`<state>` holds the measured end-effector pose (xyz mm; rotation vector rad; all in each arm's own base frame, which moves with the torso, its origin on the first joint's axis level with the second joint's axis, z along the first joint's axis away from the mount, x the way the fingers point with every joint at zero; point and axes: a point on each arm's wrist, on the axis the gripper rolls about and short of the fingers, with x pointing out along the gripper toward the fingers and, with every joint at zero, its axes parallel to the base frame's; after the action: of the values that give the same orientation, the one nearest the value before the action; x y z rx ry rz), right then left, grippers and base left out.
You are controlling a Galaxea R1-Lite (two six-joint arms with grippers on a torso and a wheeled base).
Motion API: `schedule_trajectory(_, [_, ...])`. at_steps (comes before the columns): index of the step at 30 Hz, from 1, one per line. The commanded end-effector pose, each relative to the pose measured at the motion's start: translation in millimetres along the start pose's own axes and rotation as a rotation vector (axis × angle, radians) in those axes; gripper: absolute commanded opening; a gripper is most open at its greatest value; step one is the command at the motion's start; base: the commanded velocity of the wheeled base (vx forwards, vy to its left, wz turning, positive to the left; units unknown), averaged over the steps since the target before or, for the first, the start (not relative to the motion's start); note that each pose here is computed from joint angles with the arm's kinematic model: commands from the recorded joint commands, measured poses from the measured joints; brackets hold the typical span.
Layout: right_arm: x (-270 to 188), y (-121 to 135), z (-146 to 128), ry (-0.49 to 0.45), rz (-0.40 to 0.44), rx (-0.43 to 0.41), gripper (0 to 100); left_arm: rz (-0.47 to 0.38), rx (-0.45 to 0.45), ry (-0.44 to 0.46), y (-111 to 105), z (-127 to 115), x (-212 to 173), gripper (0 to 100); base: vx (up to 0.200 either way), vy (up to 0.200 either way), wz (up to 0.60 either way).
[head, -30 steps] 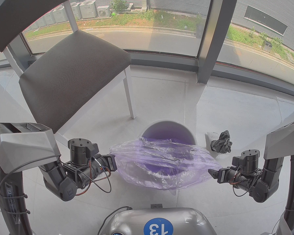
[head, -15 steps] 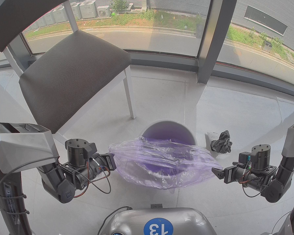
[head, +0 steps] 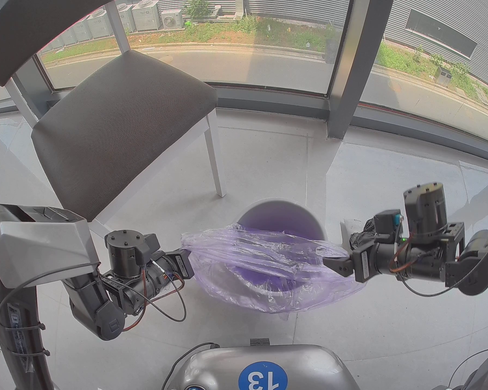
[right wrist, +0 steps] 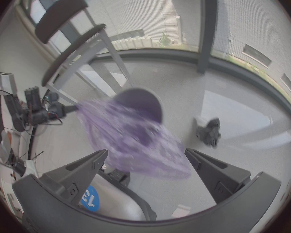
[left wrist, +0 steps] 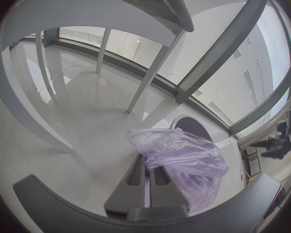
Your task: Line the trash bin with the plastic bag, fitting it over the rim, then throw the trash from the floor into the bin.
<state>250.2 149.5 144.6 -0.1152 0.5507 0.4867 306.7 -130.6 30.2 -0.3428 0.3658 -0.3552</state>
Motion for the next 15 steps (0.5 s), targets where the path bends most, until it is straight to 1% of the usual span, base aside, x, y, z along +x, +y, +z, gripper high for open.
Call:
schedule_trajectory(1, [12.1,35.5,29.8,-0.064,0.095,-0.226,100,-0.005,-0.005,0.017,3.0,-15.3,5.3,0,0.000,0.000,0.00])
schedule_trajectory(4, [14.0,42.0,38.2,-0.095,0.140,-0.314,100,-0.009,-0.003,0.016,1.7,-15.0,4.7,0,0.000,0.000,0.00])
schedule_trajectory(5, [14.0,42.0,38.2,-0.095,0.140,-0.314,100,-0.009,-0.003,0.016,1.7,-15.0,4.7,0,0.000,0.000,0.00])
schedule_trajectory(6, [13.1,43.9,42.4,-0.116,0.184,-0.380,100,-0.012,-0.002,0.015,0.5,-14.8,4.1,0,0.000,0.000,0.00])
schedule_trajectory(7, [12.9,44.4,43.4,-0.126,0.196,-0.419,100,-0.014,0.001,0.015,-0.5,-14.9,3.7,0,0.000,0.000,0.00])
schedule_trajectory(8, [12.9,44.4,43.4,-0.126,0.196,-0.419,100,-0.014,0.001,0.015,-0.5,-14.9,3.7,0,0.000,0.000,0.00])
schedule_trajectory(9, [13.5,45.5,41.2,-0.126,0.210,-0.470,100,-0.020,0.002,0.009,-1.7,-14.6,4.4,0,0.000,0.000,0.00])
schedule_trajectory(10, [16.7,45.5,37.0,-0.115,0.211,-0.520,100,-0.022,0.002,0.011,-1.6,-16.3,4.8,100,0.000,0.000,0.00])
schedule_trajectory(12, [21.3,45.0,27.1,-0.088,0.214,-0.569,100,-0.022,0.002,0.011,-1.3,-16.9,5.1,100,0.000,0.000,0.00])
schedule_trajectory(15, [24.1,44.1,19.8,-0.061,0.219,-0.576,100,-0.023,-0.001,0.004,-1.2,-15.8,4.7,100,0.000,0.000,0.00])
